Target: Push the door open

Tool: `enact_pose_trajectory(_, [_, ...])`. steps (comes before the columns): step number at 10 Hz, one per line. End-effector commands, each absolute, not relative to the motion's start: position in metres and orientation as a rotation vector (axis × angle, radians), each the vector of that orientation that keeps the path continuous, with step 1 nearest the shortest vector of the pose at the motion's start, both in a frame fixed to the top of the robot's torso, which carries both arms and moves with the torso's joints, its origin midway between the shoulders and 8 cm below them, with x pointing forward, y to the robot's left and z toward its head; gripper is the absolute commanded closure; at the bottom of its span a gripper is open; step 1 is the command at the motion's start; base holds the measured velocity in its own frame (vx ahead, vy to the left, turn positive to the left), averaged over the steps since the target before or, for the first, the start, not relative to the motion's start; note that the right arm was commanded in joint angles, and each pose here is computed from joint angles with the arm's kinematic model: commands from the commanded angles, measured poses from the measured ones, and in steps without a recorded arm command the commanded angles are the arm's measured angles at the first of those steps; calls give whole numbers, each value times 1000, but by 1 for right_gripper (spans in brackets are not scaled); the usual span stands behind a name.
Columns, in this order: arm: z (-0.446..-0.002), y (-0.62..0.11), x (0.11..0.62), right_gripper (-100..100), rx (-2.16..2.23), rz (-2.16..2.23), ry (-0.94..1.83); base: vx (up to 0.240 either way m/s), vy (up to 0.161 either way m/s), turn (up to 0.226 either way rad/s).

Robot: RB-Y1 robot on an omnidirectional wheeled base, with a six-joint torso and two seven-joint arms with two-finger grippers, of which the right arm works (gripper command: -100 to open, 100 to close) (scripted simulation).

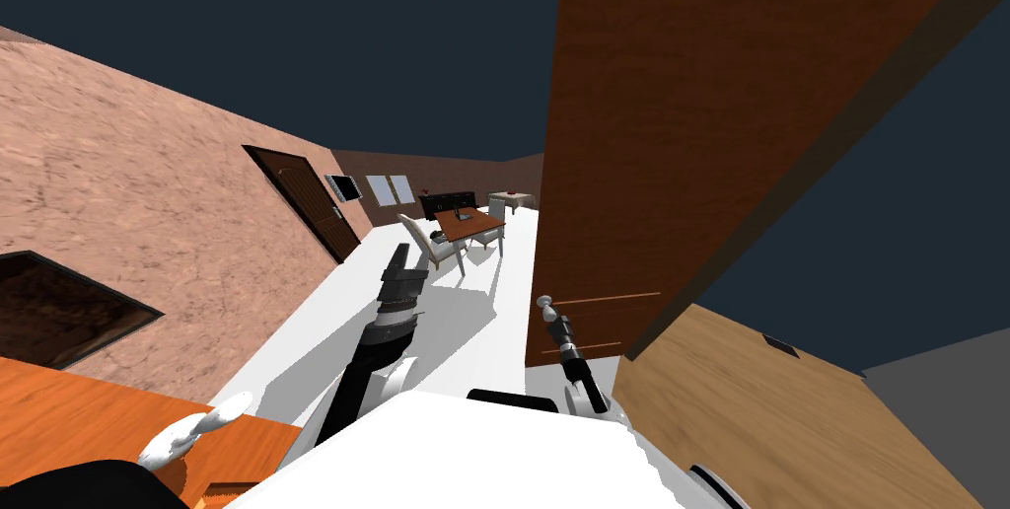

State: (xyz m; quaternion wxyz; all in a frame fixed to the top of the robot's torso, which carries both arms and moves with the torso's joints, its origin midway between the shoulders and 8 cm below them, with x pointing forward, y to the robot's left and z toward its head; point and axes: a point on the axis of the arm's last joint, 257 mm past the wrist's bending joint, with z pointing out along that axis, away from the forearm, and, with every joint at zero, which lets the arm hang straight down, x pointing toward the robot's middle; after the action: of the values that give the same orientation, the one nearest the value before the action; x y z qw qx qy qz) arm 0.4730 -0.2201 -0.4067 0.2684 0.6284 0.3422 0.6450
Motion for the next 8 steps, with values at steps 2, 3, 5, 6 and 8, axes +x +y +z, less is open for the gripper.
enact_pose_trajectory(2, [-388, -211, 483, 100, 1701, 1826, 860, 16, 14, -14])
enact_pose_trajectory(3, [-388, -211, 483, 100, 1701, 1826, 860, 25, 14, -41])
enact_pose_trajectory(5, [-388, -211, 484, 100, 1736, 1855, 825, 21, 7, -15])
enact_pose_trajectory(6, [-388, -211, 484, 100, 1736, 1855, 825, 31, 21, -26])
enact_pose_trajectory(8, [-388, -210, 485, 100, 1771, 1883, 790, 17, 13, -16])
